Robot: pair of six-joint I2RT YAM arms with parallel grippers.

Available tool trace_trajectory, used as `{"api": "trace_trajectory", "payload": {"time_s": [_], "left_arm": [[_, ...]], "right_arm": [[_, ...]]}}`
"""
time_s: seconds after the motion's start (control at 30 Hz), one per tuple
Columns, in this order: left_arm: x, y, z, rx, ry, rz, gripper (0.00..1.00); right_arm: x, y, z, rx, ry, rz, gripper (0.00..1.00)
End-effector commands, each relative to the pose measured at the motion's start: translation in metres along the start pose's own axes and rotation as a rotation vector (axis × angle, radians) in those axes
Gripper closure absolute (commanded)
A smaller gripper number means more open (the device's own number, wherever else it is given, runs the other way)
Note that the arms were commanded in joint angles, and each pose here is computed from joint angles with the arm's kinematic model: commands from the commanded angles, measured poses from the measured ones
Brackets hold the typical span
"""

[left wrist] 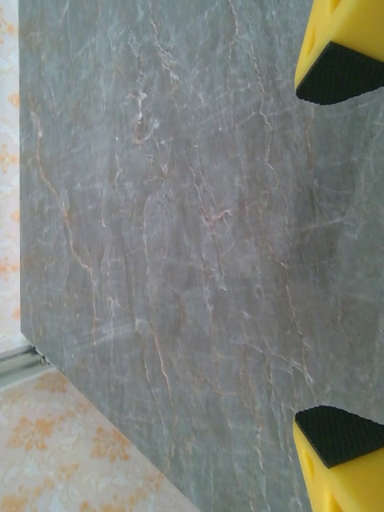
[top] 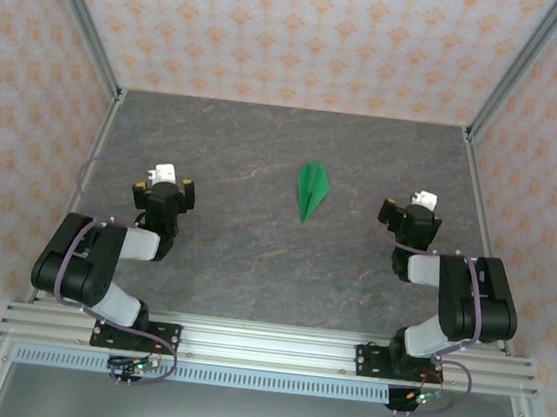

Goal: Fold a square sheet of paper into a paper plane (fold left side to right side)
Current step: Reset both arms

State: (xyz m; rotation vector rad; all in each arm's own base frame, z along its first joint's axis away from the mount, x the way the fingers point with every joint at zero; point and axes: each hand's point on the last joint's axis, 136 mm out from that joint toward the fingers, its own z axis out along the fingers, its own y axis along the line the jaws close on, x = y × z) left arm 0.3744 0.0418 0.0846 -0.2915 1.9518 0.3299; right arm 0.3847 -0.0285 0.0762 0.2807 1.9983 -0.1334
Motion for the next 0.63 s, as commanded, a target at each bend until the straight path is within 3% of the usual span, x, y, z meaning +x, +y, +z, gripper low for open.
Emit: {"api": "trace_trajectory", "payload": {"time_s": [0.0,0.6], "left_arm": [[-0.0165,-0.0028,0.0037,0.033,-0.027,-0.018,0.00],[-0.0159,-0.0027,0.0038,0.032,-0.029,-0.017,0.00]], "right_arm": [[-0.0145,0.0043,0.0011,-0.022,-0.044,0.023,0.00],[-0.0147,0.0047,0.0012,-0.023,-0.043,0.023,0.00]]}}
